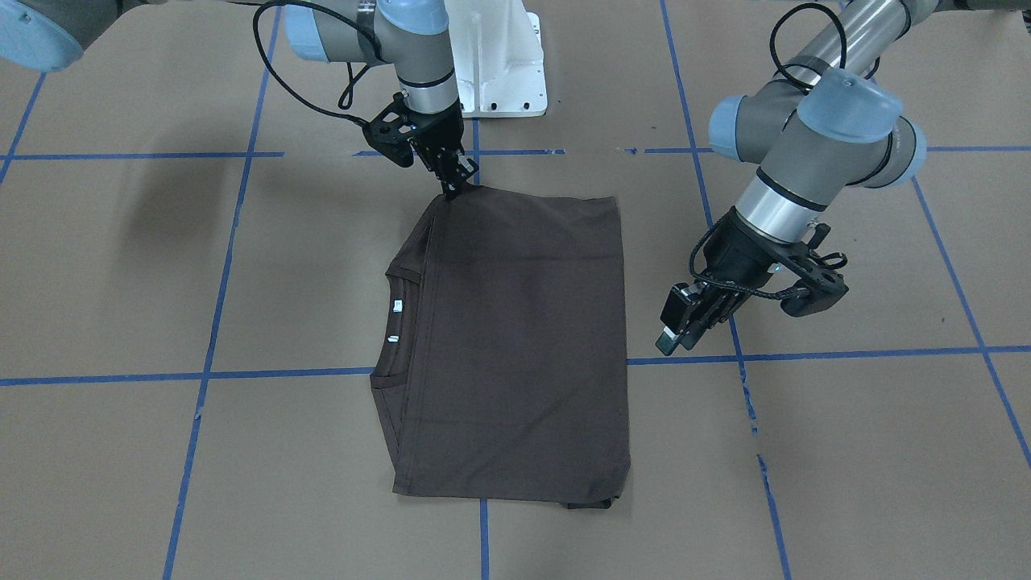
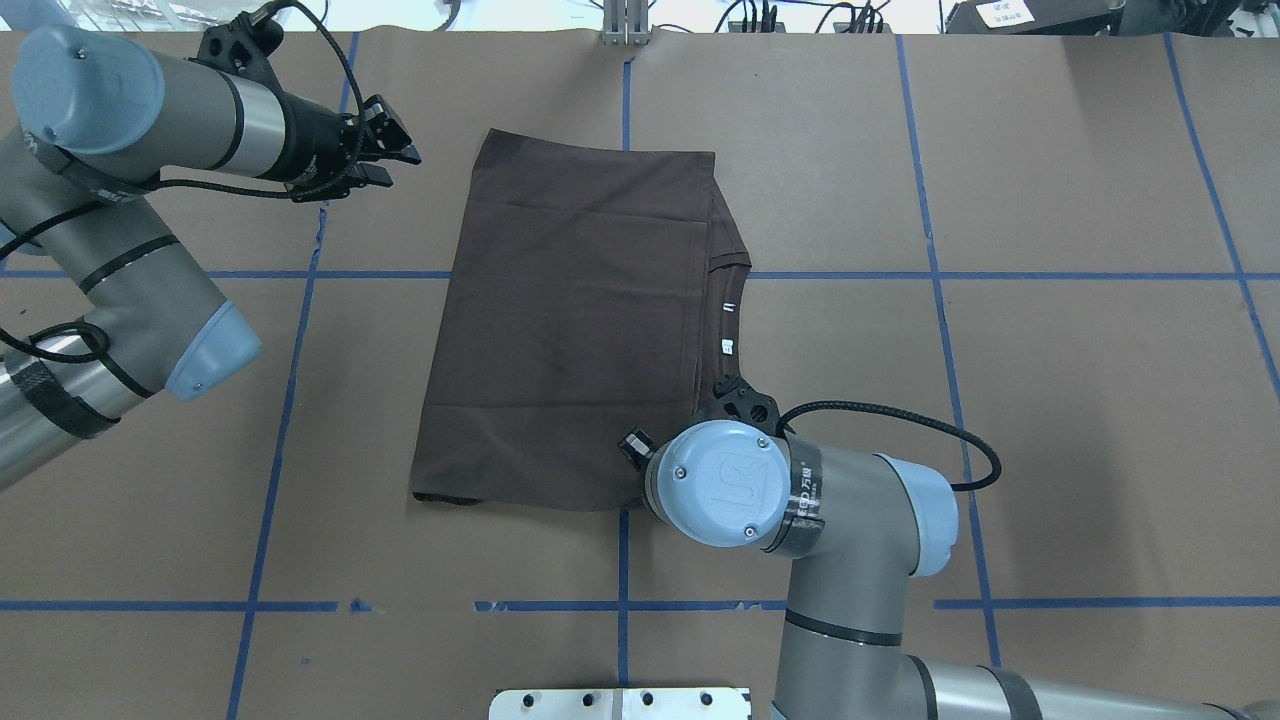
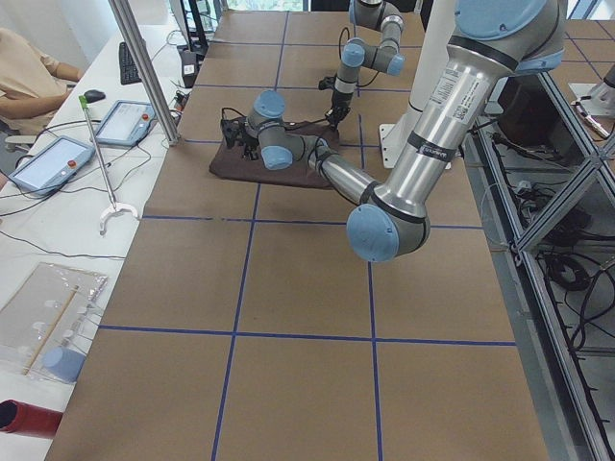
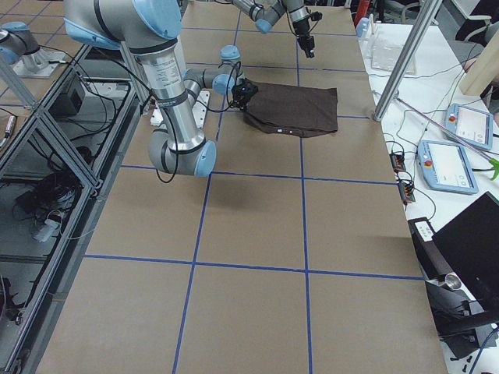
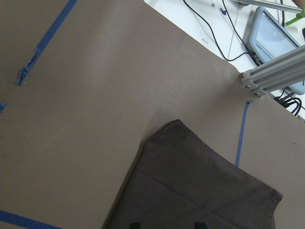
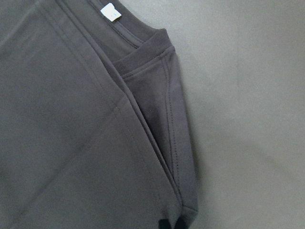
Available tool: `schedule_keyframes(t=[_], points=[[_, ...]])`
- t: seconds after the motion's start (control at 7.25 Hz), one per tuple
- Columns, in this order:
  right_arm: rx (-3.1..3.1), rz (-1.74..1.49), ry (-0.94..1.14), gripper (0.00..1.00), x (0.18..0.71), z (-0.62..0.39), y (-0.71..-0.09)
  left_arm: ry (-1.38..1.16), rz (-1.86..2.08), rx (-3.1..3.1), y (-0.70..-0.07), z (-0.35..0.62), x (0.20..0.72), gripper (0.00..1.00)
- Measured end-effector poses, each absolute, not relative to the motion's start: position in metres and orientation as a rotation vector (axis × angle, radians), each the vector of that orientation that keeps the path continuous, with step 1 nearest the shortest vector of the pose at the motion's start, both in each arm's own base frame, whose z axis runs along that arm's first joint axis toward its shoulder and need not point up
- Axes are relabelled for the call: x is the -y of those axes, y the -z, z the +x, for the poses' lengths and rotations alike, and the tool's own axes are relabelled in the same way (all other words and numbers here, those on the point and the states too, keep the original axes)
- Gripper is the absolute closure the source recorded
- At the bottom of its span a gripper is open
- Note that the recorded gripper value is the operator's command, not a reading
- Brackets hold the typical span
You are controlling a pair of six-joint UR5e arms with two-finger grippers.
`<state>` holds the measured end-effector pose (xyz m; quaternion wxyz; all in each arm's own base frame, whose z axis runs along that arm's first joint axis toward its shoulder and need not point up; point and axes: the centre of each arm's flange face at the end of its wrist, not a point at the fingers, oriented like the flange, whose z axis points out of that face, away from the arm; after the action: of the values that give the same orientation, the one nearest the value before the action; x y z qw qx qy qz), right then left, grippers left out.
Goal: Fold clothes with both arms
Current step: 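Move both grippers to the shirt edge nearest the robot, then grasp the near edge of the shirt with both grippers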
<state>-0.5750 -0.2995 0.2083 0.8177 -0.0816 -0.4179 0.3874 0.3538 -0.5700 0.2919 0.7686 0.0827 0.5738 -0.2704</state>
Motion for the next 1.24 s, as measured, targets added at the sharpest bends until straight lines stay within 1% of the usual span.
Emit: schedule_keyframes(t=[0.14,0.28,0.55,0.83,0.97,1.24], points=[[0.893,-0.175,-0.825,1.0,0.297,-0.563,-0.206,0.612,0.15,-1.26,-0.288,0.362,0.56,0.52],[0.892,-0.181,-0.822,1.0,0.293,-0.55,-0.211,0.637,0.117,-1.284,-0.28,0.377,0.537,0.51],[0.889,-0.196,-0.815,1.0,0.286,-0.528,-0.222,0.685,0.026,-1.333,-0.271,0.424,0.442,0.5],[0.877,-0.197,-0.813,1.0,0.284,-0.523,-0.231,0.683,-0.025,-1.3,-0.294,0.471,0.348,0.48],[0.874,-0.197,-0.812,1.0,0.283,-0.523,-0.232,0.672,-0.057,-1.267,-0.312,0.484,0.315,0.48],[0.87,-0.196,-0.808,1.0,0.282,-0.524,-0.234,0.659,-0.126,-1.241,-0.322,0.503,0.274,0.48]])
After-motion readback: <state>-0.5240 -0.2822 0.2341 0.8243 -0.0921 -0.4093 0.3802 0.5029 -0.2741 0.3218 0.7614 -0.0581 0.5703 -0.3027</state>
